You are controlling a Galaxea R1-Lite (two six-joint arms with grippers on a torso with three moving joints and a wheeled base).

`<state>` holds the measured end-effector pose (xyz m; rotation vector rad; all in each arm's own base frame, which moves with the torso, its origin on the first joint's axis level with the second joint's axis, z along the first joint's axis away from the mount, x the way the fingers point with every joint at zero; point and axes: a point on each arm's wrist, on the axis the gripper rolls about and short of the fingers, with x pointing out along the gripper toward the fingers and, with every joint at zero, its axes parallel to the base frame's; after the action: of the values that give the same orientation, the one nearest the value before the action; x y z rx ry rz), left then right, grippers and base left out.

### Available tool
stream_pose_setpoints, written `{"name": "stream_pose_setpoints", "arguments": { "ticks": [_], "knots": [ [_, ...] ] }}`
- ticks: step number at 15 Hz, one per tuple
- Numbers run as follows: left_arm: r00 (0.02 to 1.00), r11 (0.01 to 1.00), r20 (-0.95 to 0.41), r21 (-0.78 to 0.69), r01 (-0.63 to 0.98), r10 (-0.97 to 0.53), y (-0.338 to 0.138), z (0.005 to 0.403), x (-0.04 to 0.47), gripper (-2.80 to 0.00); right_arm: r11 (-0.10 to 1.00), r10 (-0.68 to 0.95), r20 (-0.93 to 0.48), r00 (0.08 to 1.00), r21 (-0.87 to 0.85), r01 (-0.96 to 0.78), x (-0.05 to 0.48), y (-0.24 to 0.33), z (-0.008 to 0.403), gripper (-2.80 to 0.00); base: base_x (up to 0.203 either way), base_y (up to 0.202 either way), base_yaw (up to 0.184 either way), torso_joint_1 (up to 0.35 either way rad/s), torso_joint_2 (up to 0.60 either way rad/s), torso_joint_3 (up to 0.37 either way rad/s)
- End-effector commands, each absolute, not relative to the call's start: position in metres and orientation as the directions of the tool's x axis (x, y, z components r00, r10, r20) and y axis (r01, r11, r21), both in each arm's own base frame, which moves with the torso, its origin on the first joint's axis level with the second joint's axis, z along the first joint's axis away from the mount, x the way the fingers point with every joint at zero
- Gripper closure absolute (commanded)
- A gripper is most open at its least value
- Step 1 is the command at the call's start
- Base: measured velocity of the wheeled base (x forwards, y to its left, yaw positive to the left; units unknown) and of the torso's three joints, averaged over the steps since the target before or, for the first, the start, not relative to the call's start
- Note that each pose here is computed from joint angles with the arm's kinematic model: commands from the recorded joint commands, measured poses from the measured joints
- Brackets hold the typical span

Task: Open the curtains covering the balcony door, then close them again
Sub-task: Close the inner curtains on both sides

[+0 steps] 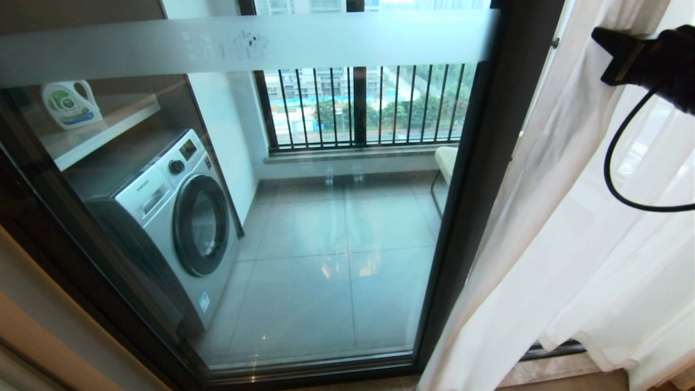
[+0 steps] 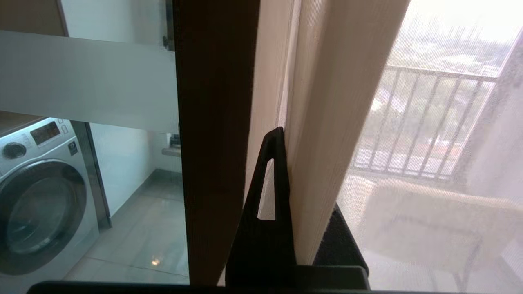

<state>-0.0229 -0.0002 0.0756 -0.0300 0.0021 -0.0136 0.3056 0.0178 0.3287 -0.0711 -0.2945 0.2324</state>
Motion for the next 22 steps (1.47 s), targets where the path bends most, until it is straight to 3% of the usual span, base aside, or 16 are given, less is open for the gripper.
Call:
{"name": "stream_pose_setpoints", "arguments": {
  "ticks": [1, 22],
  "knots": [
    [1.000, 0.999, -0.002, -0.031, 0.014, -0.014, 0.000, 0.076, -0.023, 0.00, 0.970, 0.241, 0.300, 0.923, -0.109, -0.218, 0.310, 0.019, 0.335, 0.00, 0.000, 0.000, 0.000, 0.000, 0.00, 0.000],
    [1.000, 0.999, -0.002, -0.031, 0.014, -0.014, 0.000, 0.076, -0.023, 0.00, 0.878, 0.475, 0.349, 0.808, -0.122, -0.463, 0.333, 0.151, 0.345, 0.00, 0.000, 0.000, 0.000, 0.000, 0.00, 0.000]
  ]
}}
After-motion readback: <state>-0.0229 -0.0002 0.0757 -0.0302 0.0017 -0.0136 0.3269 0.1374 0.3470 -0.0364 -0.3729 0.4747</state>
